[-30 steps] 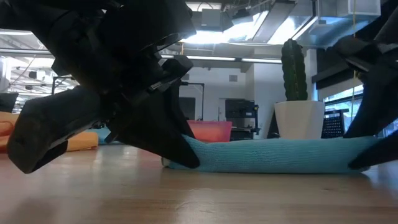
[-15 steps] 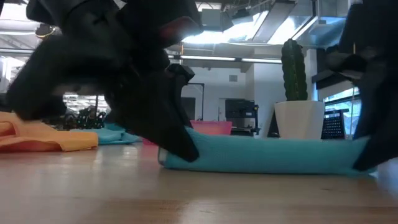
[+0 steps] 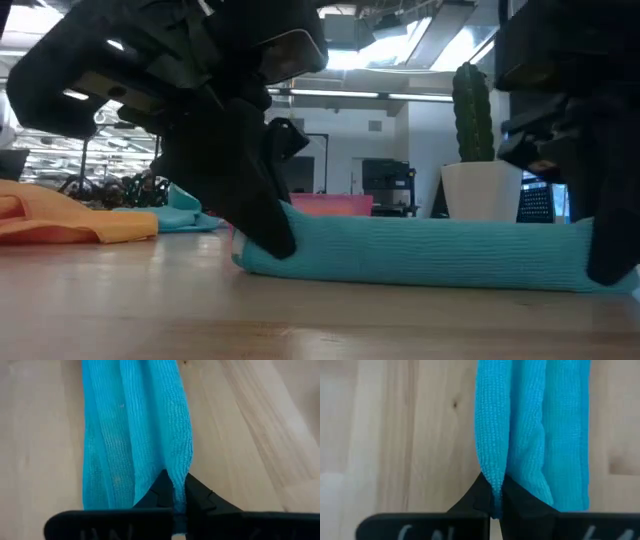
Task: Roll microfiber towels into tight, uniform cylinder then place into a basket
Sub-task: Roll the bottom blue towel
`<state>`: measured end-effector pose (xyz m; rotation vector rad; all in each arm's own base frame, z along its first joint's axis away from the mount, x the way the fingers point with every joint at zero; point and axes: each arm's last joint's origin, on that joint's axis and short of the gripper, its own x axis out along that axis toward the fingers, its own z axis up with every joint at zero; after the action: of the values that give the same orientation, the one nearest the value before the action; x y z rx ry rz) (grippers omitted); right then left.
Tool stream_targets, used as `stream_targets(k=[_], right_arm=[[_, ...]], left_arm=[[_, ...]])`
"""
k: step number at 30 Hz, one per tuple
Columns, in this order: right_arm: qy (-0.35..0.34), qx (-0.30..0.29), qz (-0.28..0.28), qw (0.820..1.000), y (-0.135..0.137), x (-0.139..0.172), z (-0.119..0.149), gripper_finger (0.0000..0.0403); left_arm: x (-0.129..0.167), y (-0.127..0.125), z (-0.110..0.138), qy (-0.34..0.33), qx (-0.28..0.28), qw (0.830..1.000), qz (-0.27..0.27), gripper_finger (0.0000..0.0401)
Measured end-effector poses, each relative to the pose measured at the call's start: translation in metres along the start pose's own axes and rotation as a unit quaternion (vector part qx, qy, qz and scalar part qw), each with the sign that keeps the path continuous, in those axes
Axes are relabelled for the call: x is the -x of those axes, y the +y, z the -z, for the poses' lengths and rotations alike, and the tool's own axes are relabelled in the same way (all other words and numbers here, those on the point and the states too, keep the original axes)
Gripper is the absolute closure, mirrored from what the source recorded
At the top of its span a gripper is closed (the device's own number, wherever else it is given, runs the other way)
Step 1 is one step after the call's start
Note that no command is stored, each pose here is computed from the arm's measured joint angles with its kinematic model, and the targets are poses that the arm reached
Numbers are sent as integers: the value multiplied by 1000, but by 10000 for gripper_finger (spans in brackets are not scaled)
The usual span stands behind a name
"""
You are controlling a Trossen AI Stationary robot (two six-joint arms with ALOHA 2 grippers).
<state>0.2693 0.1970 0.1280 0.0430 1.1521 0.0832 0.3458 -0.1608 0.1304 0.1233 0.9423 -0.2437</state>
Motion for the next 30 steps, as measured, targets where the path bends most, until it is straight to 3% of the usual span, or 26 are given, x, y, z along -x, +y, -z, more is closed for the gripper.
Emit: stream_targets(k=[9,18,24,30], right_arm=[[-61,-48,-62,995,-15,12,8,390],[-102,-150,-102,978,-46,12,28,390],[-111,-171,-127,971,-60,6,33,390],[-112,-177,-135,968,-61,6,32,390]], left_arm=[[0,7,2,21,17,999,36,399],[4,19,-2,16,16,998,63,399],[3,38,-3,21,29,995,96,400],[4,38,5,8,25,995,100,401]])
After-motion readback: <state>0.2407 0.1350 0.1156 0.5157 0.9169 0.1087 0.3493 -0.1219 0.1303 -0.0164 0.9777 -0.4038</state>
